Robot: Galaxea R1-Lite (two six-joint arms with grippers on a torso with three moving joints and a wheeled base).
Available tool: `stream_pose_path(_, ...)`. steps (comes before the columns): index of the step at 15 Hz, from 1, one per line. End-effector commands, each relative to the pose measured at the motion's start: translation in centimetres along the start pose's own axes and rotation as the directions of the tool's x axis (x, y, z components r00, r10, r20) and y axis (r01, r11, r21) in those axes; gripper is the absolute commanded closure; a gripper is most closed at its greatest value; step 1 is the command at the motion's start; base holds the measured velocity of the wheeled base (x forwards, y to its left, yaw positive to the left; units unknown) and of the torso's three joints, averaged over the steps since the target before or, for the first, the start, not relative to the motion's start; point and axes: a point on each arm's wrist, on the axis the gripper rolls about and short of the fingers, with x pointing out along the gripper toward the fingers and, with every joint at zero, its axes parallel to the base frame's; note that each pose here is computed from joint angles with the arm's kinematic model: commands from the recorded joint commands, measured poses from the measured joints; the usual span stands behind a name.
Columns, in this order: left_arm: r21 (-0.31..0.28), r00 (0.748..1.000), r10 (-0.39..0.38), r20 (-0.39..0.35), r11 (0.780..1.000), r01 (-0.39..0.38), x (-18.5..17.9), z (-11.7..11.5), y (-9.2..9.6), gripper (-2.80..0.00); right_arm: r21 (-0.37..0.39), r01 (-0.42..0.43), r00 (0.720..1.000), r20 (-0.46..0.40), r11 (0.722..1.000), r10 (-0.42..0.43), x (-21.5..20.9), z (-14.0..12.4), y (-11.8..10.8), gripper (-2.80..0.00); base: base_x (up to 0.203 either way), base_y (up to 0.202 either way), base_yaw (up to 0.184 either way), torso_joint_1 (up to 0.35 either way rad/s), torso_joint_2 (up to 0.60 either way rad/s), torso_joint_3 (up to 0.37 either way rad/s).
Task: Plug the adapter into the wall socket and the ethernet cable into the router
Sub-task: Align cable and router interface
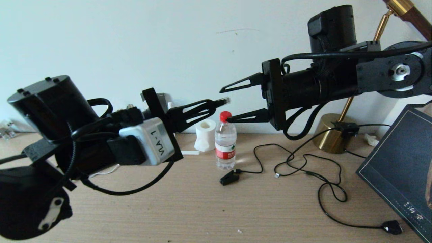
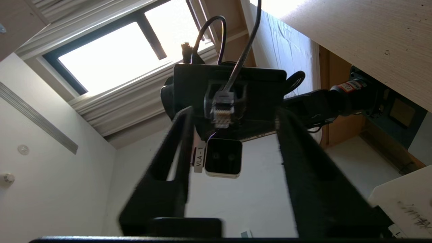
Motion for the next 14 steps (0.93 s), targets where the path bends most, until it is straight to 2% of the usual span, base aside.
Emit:
stream_pose_path(1, 0.004, 1.0, -0.004, 0.002, 1.0, 0.004, -0.02, -0.06, -0.19, 0.0, 0.008, 0.0, 1.0, -0.009, 1.0, 0.0, 0.07, -0.14, 0.01, 0.0, 0.0, 0.0, 0.0, 0.0, 0.0, 0.0)
stream_pose_path(10, -0.007, 1.0, -0.017, -0.004, 1.0, 0.017, -0.36, 0.04, -0.54, 0.0, 0.006, 0.009, 0.999, -0.032, 1.0, -0.009, 1.0, -0.69, -0.07, 0.0, 0.0, 0.0, 0.0, 0.0, 0.0, 0.0)
stream_pose_path(11, -0.01, 1.0, -0.02, -0.004, 1.0, 0.019, -0.42, 0.05, -0.61, -2.8, 0.006, 0.009, 0.999, -0.032, 1.0, -0.009, 0.95, -0.76, -0.06, 0.0, 0.0, 0.0, 0.0, 0.0, 0.0, 0.0)
stream_pose_path(14, -0.01, 1.0, -0.02, 0.006, 1.0, 0.02, -0.56, 0.43, -0.6, -2.8, 0.004, 0.008, 1.0, -0.031, 1.0, -0.008, 0.81, -0.94, 0.04, 0.0, 0.0, 0.0, 0.0, 0.0, 0.0, 0.0)
